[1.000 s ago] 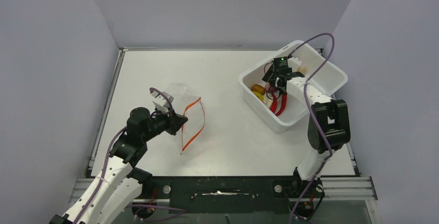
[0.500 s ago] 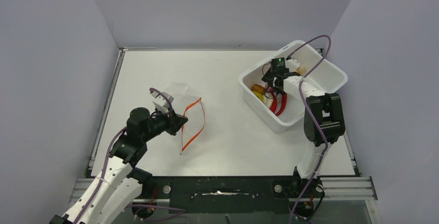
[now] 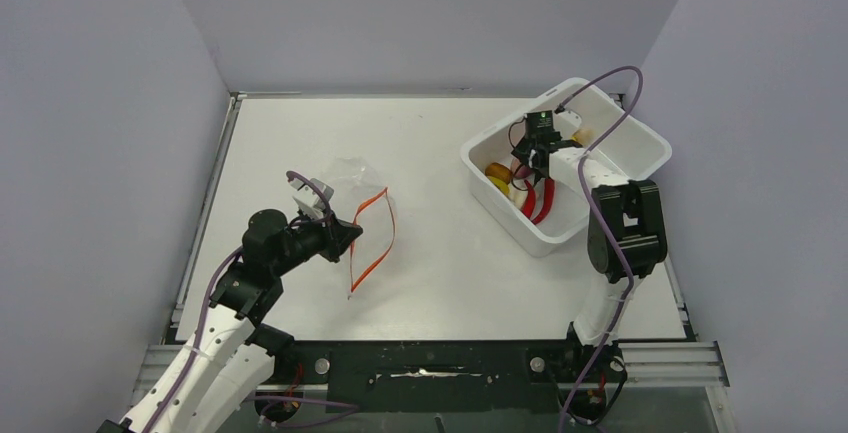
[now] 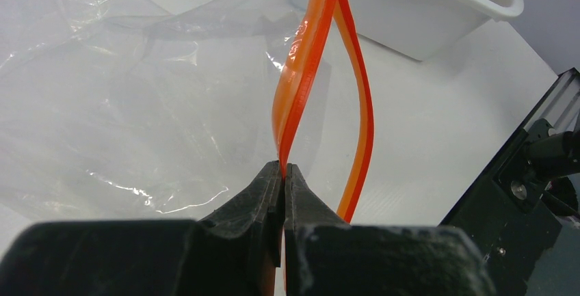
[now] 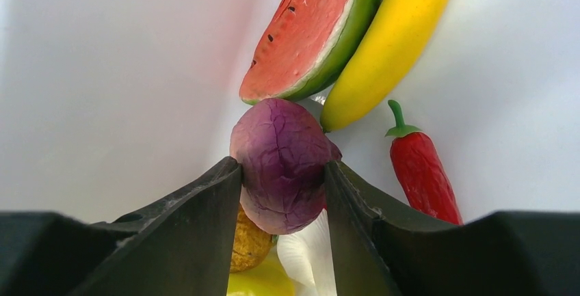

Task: Place the food in the zip-top bag and seal the zipper
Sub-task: Pick up the fake vegetable from the bin.

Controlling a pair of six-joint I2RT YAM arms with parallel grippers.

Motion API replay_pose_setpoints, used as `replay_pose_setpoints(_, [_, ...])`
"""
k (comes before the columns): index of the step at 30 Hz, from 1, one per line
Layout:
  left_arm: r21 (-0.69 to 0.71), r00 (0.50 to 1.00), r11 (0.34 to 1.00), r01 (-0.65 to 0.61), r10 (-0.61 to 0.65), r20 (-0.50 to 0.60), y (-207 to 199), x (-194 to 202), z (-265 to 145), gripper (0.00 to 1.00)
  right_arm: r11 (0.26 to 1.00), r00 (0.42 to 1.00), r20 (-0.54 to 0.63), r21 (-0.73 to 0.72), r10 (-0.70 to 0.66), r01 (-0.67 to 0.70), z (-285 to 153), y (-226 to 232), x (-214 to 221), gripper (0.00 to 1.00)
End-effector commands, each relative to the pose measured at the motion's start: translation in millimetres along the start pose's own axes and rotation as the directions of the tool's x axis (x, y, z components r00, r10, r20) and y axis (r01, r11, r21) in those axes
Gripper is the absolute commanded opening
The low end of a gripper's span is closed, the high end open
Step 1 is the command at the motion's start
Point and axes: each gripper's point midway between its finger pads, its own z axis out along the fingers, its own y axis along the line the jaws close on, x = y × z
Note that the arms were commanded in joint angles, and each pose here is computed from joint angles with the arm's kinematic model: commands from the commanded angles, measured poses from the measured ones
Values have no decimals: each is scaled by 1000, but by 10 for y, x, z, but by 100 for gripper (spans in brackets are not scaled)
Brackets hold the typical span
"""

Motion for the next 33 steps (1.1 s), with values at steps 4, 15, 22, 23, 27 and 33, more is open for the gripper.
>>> replay_pose_setpoints(4, [15, 997, 999, -42, 41, 61, -50, -174, -9, 0, 1000, 997, 82, -18, 6, -4, -80, 28, -244, 38])
replay_pose_setpoints(15, [4, 997, 999, -44, 43, 71, -34, -186, -22, 0, 997, 986, 150, -19, -74, 78, -345, -85, -413, 31])
replay_pose_setpoints(22, [-1, 996, 999, -37, 37, 75, -28, -202, -19, 0, 990, 971, 193, 3, -141, 143, -533, -183, -524, 30])
replay_pose_setpoints(23, [0, 996, 999, -38, 38, 77, -31, -204, -21, 0, 989, 968, 201, 8, -149, 150, -564, -201, -546, 29])
replay_pose_setpoints(27, [5, 996, 999, -38, 38, 77, -34, -194, -14, 0, 982, 953, 240, 17, -187, 189, -731, -233, -649, 28])
replay_pose_setpoints(33, [8, 997, 999, -34, 33, 73, -33, -183, -1, 0, 970, 933, 279, -11, -229, 241, -1075, -226, -730, 27])
